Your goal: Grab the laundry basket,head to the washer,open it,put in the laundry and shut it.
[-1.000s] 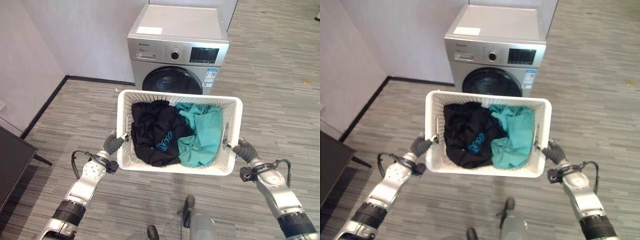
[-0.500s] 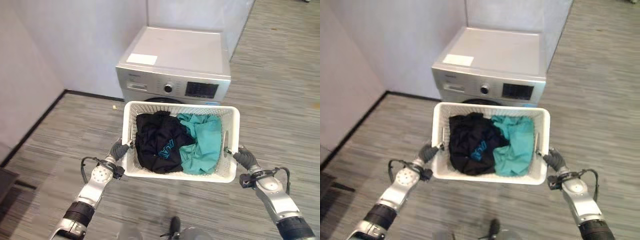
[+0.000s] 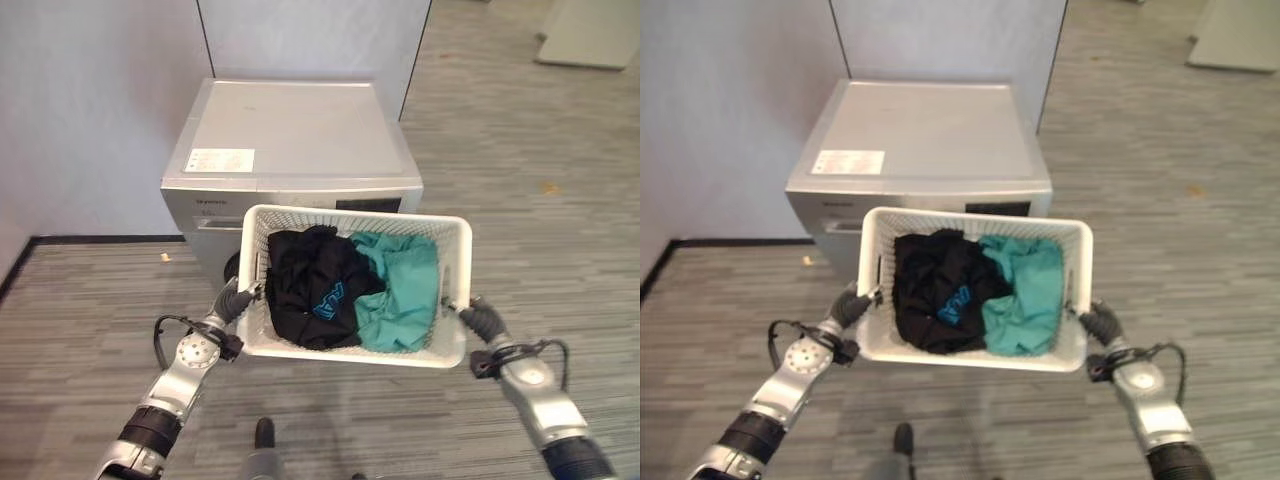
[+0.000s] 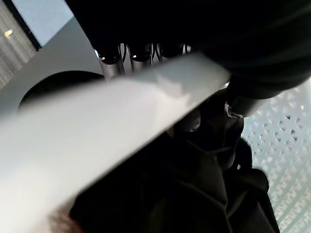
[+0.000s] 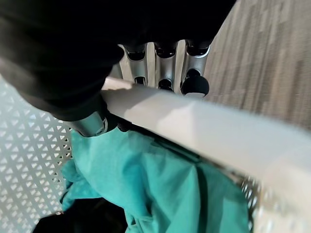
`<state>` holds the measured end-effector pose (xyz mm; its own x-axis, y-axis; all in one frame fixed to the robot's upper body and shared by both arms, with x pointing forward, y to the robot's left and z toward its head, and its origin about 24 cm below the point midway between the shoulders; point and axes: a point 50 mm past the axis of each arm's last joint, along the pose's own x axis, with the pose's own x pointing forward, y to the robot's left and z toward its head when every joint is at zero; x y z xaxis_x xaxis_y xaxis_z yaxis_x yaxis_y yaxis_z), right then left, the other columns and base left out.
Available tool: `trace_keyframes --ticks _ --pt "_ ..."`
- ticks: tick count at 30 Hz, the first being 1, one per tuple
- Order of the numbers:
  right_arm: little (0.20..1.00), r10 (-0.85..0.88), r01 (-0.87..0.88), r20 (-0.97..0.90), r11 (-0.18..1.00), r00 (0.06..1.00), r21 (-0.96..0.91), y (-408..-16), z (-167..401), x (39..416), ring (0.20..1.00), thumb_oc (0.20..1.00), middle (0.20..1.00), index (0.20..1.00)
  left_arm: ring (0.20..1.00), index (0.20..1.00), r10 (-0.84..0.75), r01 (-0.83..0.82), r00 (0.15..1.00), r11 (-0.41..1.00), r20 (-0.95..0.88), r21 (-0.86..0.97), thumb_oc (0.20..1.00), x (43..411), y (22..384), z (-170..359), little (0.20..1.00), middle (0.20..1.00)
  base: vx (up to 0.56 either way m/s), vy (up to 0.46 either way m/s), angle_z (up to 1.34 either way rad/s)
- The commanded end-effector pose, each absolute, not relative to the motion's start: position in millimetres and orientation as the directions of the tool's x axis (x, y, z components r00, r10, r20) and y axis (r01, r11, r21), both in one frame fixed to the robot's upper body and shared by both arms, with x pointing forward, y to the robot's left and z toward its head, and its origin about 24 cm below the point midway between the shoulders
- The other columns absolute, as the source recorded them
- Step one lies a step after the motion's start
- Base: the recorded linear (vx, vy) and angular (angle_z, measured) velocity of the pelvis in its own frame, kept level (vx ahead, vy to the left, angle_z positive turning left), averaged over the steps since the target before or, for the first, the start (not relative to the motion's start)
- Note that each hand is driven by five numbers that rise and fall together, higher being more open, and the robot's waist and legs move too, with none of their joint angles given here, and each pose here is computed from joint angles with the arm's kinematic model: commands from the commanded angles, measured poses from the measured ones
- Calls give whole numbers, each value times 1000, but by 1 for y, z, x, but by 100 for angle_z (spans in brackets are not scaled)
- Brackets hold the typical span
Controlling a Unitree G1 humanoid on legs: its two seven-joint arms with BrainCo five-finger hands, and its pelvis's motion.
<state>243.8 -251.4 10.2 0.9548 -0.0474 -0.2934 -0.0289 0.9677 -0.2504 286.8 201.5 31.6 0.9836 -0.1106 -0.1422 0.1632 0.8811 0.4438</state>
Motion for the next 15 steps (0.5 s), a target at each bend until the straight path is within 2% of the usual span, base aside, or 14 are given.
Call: trace_keyframes --ticks 1,4,6,7,8,10,13,15 --pt "200 -259 221 -63 908 964 -355 -318 67 248 200 200 200 200 200 200 182 -235 971 820 152 521 200 292 284 101 200 200 69 257 -1" --pt "200 -259 237 -18 908 966 -346 -320 76 243 200 200 200 200 200 200 230 -336 940 754 252 564 200 278 299 121 200 200 22 237 -13" --pt "200 -261 243 8 885 965 -397 -329 86 221 200 200 200 200 200 200 253 -401 914 688 318 604 200 242 316 135 200 200 8 187 -41" --pt "200 -260 240 4 885 966 -398 -329 86 220 200 200 200 200 200 200 253 -399 915 688 314 606 200 241 316 134 200 200 29 85 -52" --pt "200 -268 247 7 877 963 -411 -337 91 204 200 200 200 200 200 200 246 -417 906 658 344 627 200 219 323 144 200 200 51 36 -37" --pt "200 -292 264 -4 870 956 -417 -347 95 187 200 200 200 200 200 200 248 -426 901 656 355 623 200 198 328 152 200 200 53 22 -25" --pt "200 -310 287 18 854 951 -435 -356 107 177 200 200 200 200 200 200 228 -429 898 648 376 630 200 183 332 167 200 200 25 -27 -19" --pt "200 -309 296 44 848 950 -439 -361 118 180 200 200 200 200 200 200 190 -404 905 664 381 629 200 186 330 175 200 200 7 -24 -3"
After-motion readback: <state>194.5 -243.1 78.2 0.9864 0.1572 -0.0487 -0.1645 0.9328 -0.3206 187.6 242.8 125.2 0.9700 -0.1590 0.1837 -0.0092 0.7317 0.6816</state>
